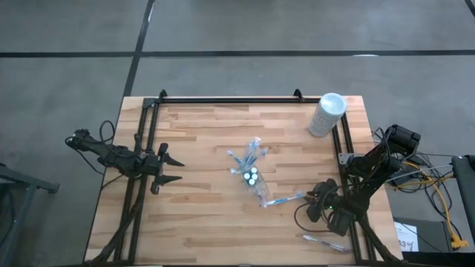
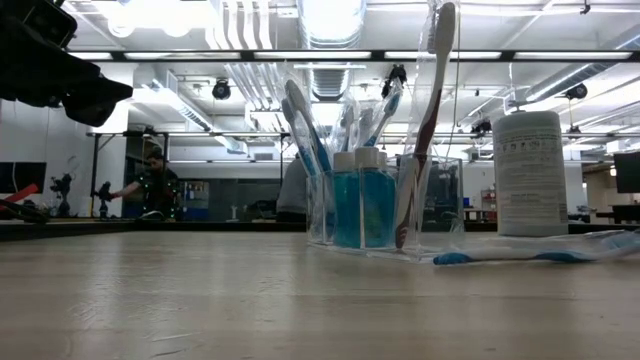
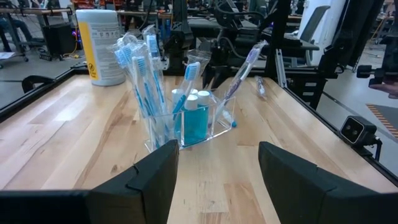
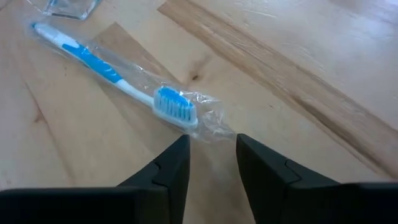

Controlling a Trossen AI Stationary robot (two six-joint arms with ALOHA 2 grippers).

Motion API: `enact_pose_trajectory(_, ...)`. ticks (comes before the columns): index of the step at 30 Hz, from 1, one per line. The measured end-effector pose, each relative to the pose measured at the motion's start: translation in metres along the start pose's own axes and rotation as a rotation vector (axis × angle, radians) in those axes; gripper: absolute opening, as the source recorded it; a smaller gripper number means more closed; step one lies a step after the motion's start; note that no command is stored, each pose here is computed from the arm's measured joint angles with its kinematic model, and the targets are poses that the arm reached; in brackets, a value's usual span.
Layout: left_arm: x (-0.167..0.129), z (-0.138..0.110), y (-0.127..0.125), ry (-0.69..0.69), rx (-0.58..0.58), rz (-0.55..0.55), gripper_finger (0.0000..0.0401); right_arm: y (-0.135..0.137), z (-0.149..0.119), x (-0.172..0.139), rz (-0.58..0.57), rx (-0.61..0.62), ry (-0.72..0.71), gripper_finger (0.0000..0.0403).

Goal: Pick & Place toothbrushing station
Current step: Put the blue toothbrush into the left section of the transparent organizer

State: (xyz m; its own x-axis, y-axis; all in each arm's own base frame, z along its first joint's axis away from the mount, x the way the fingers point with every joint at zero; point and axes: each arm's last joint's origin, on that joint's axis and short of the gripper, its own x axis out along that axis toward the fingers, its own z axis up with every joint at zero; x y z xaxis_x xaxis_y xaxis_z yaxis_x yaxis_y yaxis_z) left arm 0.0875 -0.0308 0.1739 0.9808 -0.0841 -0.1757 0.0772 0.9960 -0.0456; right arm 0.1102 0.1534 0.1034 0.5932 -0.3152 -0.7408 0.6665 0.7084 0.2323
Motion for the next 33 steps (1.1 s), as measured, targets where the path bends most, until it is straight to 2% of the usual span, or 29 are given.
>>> enact_pose_trajectory(7, 0.0000, 0.0000, 0.0000, 0.000, 0.000, 0.000, 0.0227, 0.0016, 0.0004, -0.0008, 0.003, -0.044, -0.003, 0.0078)
enact_pose_trajectory(18, 0.0000, 0.0000, 0.0000, 0.000, 0.000, 0.000, 0.0227, 0.0030, 0.0005, -0.0015, 0.005, -0.047, 0.001, 0.0014)
enact_pose_trajectory(25, 0.0000, 0.0000, 0.0000, 0.000, 0.000, 0.000, 0.0227, 0.0037, 0.0010, -0.0018, 0.010, -0.039, -0.012, 0.0008)
enact_pose_trajectory(29, 0.0000, 0.0000, 0.0000, 0.000, 0.000, 0.000, 0.0227, 0.0024, 0.0016, -0.0012, 0.014, 0.048, -0.036, 0.0008)
enact_pose_trajectory(33, 0.0000, 0.0000, 0.0000, 0.000, 0.000, 0.000, 0.0227, 0.0012, 0.0018, -0.0007, 0.014, 0.034, -0.049, 0.0015)
